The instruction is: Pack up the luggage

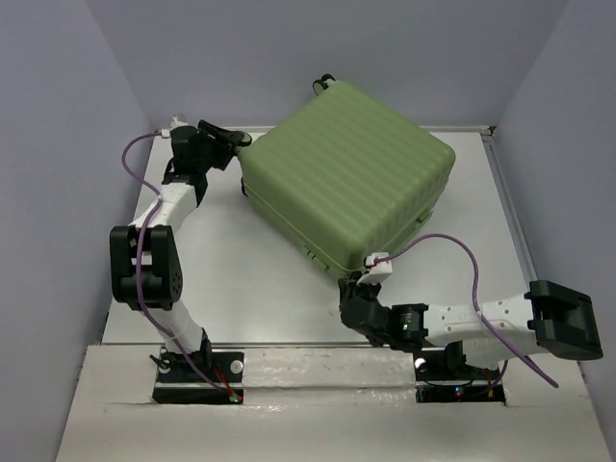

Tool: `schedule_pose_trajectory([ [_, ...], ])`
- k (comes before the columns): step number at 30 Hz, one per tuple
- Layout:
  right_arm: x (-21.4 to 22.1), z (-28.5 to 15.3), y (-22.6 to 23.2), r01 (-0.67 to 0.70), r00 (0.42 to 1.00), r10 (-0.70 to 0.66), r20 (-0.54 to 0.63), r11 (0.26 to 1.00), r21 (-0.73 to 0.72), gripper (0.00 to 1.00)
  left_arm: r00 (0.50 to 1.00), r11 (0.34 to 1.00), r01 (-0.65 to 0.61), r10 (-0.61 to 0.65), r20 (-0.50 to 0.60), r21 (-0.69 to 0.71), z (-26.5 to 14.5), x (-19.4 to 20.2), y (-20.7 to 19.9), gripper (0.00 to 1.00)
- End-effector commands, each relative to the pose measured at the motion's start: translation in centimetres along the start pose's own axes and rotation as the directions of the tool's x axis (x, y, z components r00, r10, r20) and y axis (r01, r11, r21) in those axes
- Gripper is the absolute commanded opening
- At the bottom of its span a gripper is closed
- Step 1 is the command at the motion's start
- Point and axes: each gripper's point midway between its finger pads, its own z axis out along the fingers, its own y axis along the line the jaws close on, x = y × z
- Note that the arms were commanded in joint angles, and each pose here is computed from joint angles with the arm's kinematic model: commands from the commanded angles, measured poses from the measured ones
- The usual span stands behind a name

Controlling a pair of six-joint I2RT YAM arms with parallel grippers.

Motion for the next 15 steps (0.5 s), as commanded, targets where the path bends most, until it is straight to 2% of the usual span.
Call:
schedule_pose_trajectory([
  [1, 0.1, -0.7, 3.0, 0.025, 0.997, -0.033, -0.067, 0.993, -0.116, 0.07, 0.982, 0.976, -0.137, 0.111, 0.155, 0.170, -4.9, -1.3, -4.8, 0.06],
  [2, -0.4, -0.6, 3.6, 0.027, 0.997, -0.035, -0.065, 0.991, -0.132, 0.07, 0.983, 0.984, -0.123, 0.102, 0.153, 0.128, -5.4, -0.3, -2.4, 0.06],
  [3, -0.7, -0.3, 3.9, 0.018, 0.997, -0.030, -0.075, 0.989, -0.150, 0.07, 0.976, 0.976, -0.136, 0.102, 0.193, 0.169, -7.1, -0.7, -3.6, 0.06],
  [5, -1.1, 0.1, 4.2, 0.015, 0.997, -0.028, -0.073, 0.985, -0.171, 0.07, 0.974, 0.976, -0.132, 0.095, 0.207, 0.172, -8.4, -0.1, -2.7, 0.06],
  [8, -2.4, 0.9, 5.1, 0.021, 0.998, -0.032, -0.052, 0.982, -0.189, 0.07, 0.980, 0.982, -0.110, 0.082, 0.179, 0.153, -10.9, 3.2, 0.8, 0.06],
  [11, -3.8, 1.2, 6.7, 0.029, 0.999, -0.037, -0.034, 0.976, -0.215, 0.07, 0.980, 0.974, -0.125, 0.092, 0.177, 0.191, -13.4, 4.9, 0.7, 0.06],
  [12, -4.0, 1.3, 7.1, 0.050, 0.998, -0.058, -0.026, 0.973, -0.226, 0.07, 0.982, 0.978, -0.121, 0.094, 0.163, 0.169, -14.0, 5.9, 2.4, 0.06],
  [13, -4.3, 1.2, 7.7, 0.056, 0.998, -0.063, -0.023, 0.969, -0.240, 0.07, 0.977, 0.972, -0.134, 0.098, 0.190, 0.191, -15.4, 5.8, 1.9, 0.06],
  [15, -5.8, 1.8, 7.8, 0.089, 0.996, -0.090, 0.005, 0.967, -0.240, 0.07, 0.977, 0.976, -0.140, 0.109, 0.185, 0.164, -16.6, 6.6, 3.4, 0.06],
])
